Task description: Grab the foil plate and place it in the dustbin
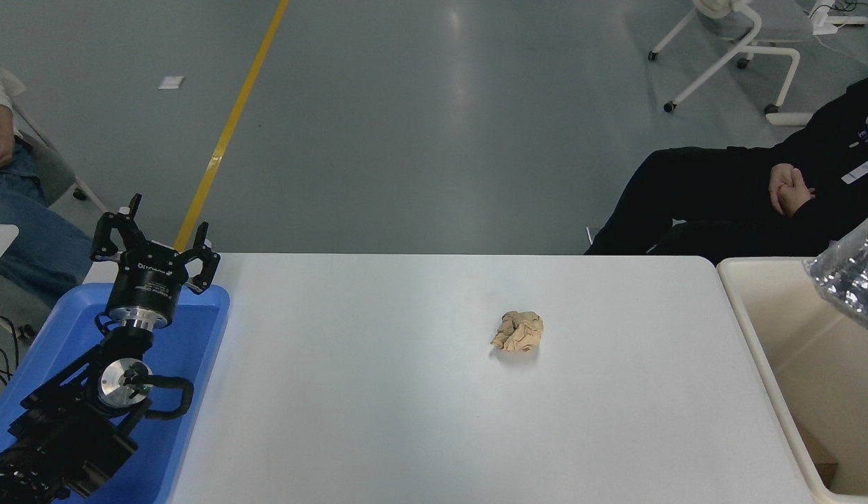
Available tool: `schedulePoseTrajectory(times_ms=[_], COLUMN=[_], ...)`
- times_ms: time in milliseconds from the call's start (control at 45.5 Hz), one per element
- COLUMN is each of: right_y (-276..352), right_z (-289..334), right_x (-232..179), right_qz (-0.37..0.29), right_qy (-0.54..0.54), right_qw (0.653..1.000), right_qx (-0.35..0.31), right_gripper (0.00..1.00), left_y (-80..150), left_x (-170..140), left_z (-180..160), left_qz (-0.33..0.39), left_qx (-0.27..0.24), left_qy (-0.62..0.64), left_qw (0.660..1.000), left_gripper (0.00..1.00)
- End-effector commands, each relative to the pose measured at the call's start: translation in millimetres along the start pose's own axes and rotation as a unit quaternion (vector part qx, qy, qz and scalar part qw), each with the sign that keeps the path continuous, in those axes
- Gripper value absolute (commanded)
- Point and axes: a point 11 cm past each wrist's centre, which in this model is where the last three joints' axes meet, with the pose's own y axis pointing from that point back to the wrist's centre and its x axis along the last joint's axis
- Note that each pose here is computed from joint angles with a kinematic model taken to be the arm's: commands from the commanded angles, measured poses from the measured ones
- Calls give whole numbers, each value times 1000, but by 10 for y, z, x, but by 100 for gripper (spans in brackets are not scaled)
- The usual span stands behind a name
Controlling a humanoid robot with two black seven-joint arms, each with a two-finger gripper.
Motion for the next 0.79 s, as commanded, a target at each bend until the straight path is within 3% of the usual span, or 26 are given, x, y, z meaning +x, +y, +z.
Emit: schedulePoseTrajectory(times_ms=[0, 286, 769], right_y=[-532, -708, -777], right_z=[366, 400, 464], right_x=[-412, -582, -687], right_qz=[76, 138, 225], right_qy=[-13, -64, -127], right_qw=[996, 988, 963], right_qx=[-38, -31, -77], right_gripper=[0, 0, 0], left_y=[-1, -1, -1], left_x=[-4, -4, -2], left_z=[0, 0, 0], left_qz=[-1, -1, 0], left_qx=[0, 0, 0], left_qy=[0, 0, 0], left_qw=[1000, 1000, 1000], left_gripper=[99, 99, 99])
